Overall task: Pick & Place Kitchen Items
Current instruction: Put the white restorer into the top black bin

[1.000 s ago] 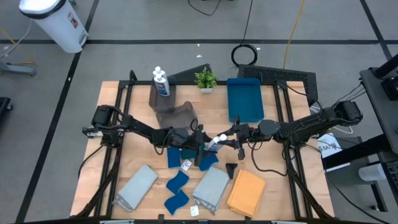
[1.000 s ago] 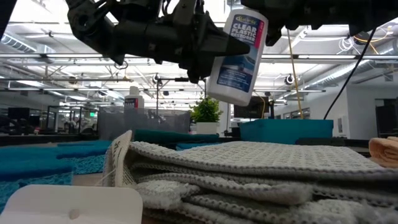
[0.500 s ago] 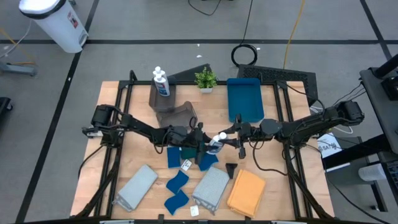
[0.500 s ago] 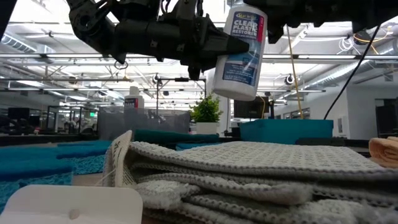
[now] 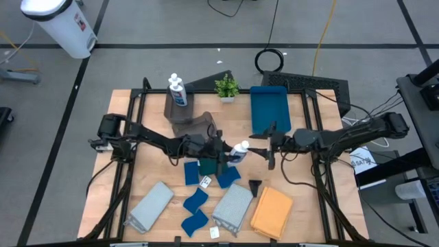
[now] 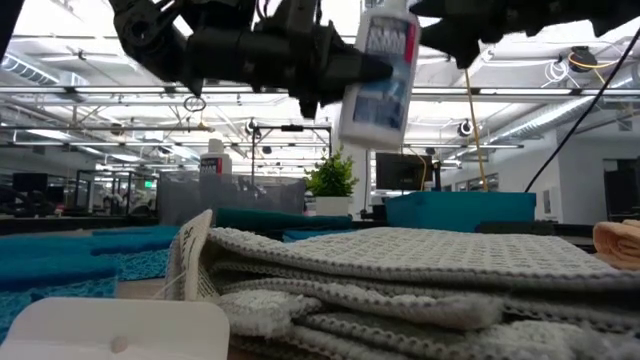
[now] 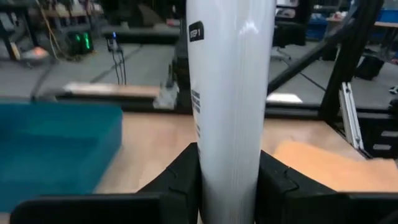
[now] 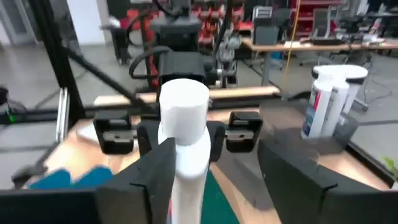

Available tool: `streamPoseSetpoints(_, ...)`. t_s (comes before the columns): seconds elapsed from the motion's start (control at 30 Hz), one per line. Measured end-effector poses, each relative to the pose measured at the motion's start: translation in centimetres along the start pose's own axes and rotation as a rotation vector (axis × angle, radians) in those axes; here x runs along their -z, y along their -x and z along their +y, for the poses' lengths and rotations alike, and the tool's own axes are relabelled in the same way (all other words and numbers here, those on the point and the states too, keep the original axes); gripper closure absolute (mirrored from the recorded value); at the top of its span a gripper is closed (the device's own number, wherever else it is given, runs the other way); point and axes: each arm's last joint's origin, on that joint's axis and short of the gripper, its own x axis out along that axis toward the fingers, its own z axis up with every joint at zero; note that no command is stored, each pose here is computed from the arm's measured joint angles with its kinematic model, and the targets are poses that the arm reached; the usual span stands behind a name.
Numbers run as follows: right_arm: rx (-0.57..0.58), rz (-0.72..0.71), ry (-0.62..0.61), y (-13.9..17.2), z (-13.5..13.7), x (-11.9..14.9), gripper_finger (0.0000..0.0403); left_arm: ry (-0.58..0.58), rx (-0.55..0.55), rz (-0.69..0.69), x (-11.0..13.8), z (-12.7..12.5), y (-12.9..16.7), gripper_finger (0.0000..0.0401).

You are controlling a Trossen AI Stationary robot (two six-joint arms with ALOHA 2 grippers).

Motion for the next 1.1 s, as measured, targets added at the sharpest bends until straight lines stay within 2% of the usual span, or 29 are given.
streamPoseSetpoints(0.17,-0.006,0.111,0.032,-0.2,0.0,1.5,0.0149,-0.064,-0.016,-0.152,-4.3,0.4,1.3,0.0306)
streamPoseSetpoints(0.27,-0.009,0.06,-0.004,-0.1,0.0,0.8,0.0137,-0.095,-0.017,-0.147,-5.1,0.3,2.0,0.0305)
streamPoseSetpoints(0.4,-0.015,0.057,-0.004,-0.8,0.2,1.8,0.0128,-0.114,-0.007,-0.178,-6.1,-0.2,2.5,0.0305)
streamPoseSetpoints(0.5,-0.041,-0.045,-0.031,-1.4,0.4,1.2,0.0126,-0.114,-0.001,-0.18,-6.1,-0.4,2.5,0.0305)
streamPoseSetpoints(0.63,-0.101,-0.06,-0.032,-2.8,0.9,2.4,0.0128,-0.114,0.003,-0.172,-6.0,-0.6,2.5,0.0304)
streamPoseSetpoints(0.7,-0.127,-0.132,-0.041,-3.3,1.1,2.1,0.0129,-0.113,0.002,-0.179,-6.1,-0.6,2.5,0.0304)
streamPoseSetpoints(0.93,-0.123,-0.266,-0.003,-5.3,1.7,2.9,0.0136,-0.106,0.003,-0.162,-5.9,-0.6,2.4,0.0303)
streamPoseSetpoints(1.1,-0.117,-0.295,-0.006,-6.4,1.7,3.9,0.0149,-0.104,0.003,-0.15,-5.8,-0.6,2.4,0.0301)
